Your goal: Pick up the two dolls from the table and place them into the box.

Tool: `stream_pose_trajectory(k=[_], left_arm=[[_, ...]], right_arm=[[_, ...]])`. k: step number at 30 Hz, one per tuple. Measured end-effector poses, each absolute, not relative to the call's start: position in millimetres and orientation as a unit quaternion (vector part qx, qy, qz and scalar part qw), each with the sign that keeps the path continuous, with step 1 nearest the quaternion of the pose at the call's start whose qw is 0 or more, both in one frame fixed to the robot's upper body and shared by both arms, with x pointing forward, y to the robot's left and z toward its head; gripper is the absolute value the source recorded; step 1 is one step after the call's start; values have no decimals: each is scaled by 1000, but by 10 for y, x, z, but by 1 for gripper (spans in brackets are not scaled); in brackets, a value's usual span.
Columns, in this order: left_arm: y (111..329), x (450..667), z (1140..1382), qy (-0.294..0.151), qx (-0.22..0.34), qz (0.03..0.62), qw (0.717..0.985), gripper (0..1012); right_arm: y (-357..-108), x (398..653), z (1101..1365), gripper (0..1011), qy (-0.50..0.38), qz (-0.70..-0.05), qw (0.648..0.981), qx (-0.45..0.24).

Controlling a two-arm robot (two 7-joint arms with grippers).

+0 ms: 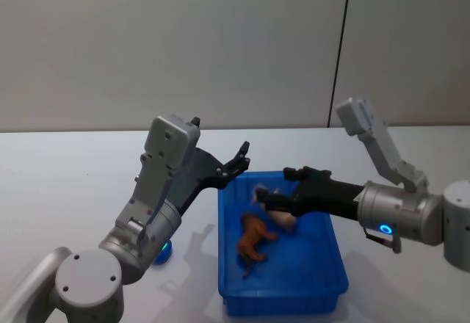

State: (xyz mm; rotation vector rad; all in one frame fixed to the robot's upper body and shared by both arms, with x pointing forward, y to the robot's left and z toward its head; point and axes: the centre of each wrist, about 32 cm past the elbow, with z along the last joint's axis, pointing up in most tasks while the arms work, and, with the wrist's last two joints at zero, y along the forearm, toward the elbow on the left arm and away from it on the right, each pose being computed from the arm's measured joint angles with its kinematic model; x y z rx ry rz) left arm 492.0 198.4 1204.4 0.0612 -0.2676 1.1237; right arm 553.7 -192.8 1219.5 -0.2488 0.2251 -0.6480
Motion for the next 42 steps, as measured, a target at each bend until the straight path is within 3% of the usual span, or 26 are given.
stream_pose_trajectory(k=[7, 19, 42], left_arm=[[1984, 4920, 12044, -126, 29, 531, 837, 1001], [1984, 4920, 12044, -126, 29, 531, 837, 1001], [1984, 4920, 12044, -126, 29, 531, 837, 1001]], right_arm=[[-1903, 5600, 12238, 999, 118, -289, 942, -127], [-2007, 5589, 12277, 1001, 105, -309, 937, -123], [-2441, 5253, 12164, 1001, 48, -459, 886, -51]])
